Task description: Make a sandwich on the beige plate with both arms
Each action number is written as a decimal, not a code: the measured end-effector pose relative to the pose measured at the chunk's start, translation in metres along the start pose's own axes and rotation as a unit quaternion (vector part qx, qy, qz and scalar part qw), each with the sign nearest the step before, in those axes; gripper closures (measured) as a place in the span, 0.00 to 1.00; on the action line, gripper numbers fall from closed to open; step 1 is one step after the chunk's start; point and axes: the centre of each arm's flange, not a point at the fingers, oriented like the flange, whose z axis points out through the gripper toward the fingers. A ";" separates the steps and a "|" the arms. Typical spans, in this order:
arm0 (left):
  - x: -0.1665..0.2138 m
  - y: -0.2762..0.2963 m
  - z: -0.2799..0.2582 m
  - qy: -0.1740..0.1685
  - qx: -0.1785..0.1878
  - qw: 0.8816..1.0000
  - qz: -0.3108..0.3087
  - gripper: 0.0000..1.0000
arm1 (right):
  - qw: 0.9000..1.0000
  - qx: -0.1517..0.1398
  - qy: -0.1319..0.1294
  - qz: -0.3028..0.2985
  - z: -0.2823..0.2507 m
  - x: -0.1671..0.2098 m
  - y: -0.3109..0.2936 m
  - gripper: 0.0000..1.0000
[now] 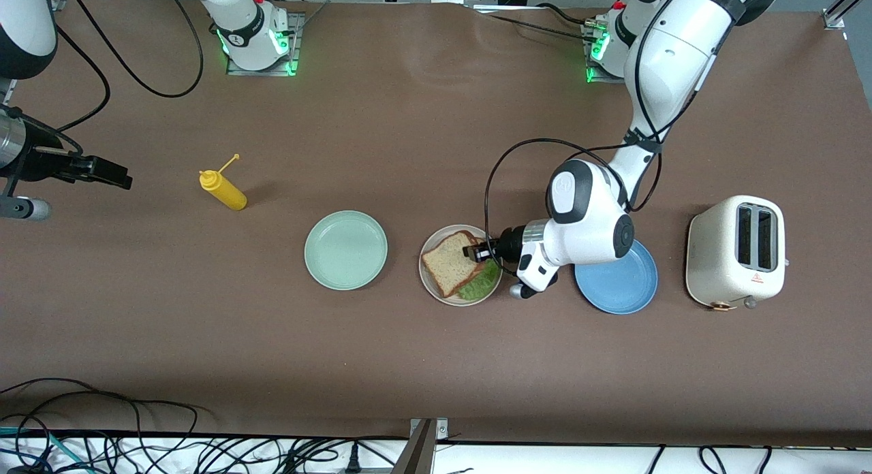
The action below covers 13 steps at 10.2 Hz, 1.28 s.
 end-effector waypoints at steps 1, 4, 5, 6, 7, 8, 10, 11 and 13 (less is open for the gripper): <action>0.005 -0.005 -0.001 0.002 0.002 1.000 -0.004 0.70 | 1.000 0.000 -0.002 0.003 0.003 0.002 0.002 0.00; 0.014 -0.015 -0.003 0.007 0.005 1.000 -0.012 0.27 | 0.999 0.000 -0.004 0.039 0.004 0.003 0.003 0.00; 0.016 -0.017 -0.003 0.007 0.006 1.000 -0.014 0.14 | 0.999 0.000 -0.004 0.045 0.004 0.003 0.003 0.00; 0.019 -0.020 -0.006 0.010 0.005 1.000 -0.017 0.00 | 0.999 0.000 -0.004 0.047 0.004 0.002 0.002 0.00; 0.027 -0.026 -0.014 0.016 0.004 1.000 -0.023 0.00 | 0.999 0.000 -0.004 0.047 0.004 0.002 0.001 0.00; 0.038 -0.034 -0.029 0.023 0.000 0.999 -0.031 0.00 | 0.999 0.000 -0.004 0.047 0.004 0.002 0.000 0.00; 0.058 -0.046 -0.078 0.038 -0.015 0.998 -0.044 0.00 | 0.999 0.000 -0.003 0.046 0.004 0.002 -0.002 0.00; 0.060 -0.044 -0.105 0.052 -0.009 0.998 -0.029 0.00 | 0.999 0.000 -0.003 0.046 0.004 0.002 -0.001 0.00; 0.057 -0.049 -0.156 0.091 0.090 0.991 0.048 0.00 | 0.999 0.000 -0.003 0.050 0.004 0.002 -0.001 0.00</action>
